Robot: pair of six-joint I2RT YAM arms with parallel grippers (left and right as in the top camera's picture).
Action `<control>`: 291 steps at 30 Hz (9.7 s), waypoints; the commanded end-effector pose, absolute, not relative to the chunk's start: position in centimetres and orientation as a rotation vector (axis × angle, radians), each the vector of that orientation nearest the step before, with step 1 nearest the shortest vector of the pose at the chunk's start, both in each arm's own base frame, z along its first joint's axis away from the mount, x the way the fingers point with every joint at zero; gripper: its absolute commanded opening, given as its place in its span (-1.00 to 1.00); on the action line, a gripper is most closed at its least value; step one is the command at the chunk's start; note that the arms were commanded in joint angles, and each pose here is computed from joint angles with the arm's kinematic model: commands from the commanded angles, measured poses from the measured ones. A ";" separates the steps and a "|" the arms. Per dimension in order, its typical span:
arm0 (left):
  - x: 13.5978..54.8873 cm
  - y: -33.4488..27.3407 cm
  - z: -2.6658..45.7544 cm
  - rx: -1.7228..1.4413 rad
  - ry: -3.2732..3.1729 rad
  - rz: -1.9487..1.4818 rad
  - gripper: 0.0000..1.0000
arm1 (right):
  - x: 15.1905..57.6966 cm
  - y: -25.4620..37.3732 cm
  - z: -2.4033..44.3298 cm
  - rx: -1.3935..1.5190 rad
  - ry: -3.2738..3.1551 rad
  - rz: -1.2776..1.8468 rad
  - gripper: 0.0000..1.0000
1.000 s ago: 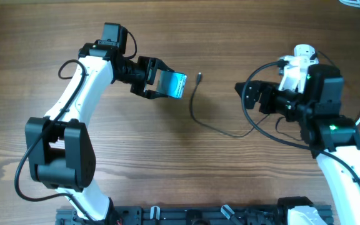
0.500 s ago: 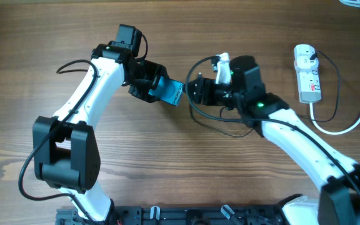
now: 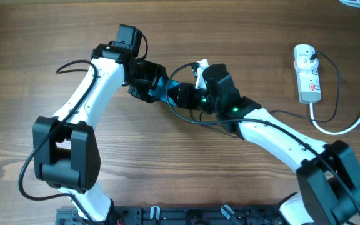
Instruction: Plug charger to phone and switch on socket
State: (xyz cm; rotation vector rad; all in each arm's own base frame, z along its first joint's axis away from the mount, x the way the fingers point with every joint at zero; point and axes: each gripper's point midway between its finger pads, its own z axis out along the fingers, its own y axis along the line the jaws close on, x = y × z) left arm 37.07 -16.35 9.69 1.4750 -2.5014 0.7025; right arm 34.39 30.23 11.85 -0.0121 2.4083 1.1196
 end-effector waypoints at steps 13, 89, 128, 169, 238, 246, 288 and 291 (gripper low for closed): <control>37.4 -17.4 12.2 1.441 -2.488 0.818 -0.92 | 35.2 31.8 11.2 -0.015 2.380 1.162 -0.40; 42.2 -19.8 15.5 1.429 -2.459 1.190 -0.58 | 39.4 27.8 18.5 1.281 2.148 1.841 -0.91; 40.4 -20.4 20.6 0.267 -2.695 1.750 -0.92 | 39.7 15.1 12.3 0.307 2.607 0.717 -0.01; 43.4 -12.2 23.0 0.584 -2.546 1.938 -0.92 | 43.9 21.9 -2.8 0.267 2.777 0.544 -0.63; 40.2 -13.7 27.5 -0.152 -2.432 2.342 -0.92 | 28.5 31.3 23.2 -0.806 2.254 1.940 -0.91; 40.7 -13.6 26.9 -0.080 -2.473 2.294 -0.92 | 30.8 32.1 23.6 -0.703 2.276 1.880 -0.91; 42.0 -15.1 27.9 -0.111 -2.500 2.288 -0.92 | 31.4 32.1 23.8 -0.710 2.068 2.024 -0.91; 42.0 -15.1 27.9 -0.117 -2.503 2.289 -0.92 | 31.9 31.3 23.9 -0.693 2.065 2.024 -0.91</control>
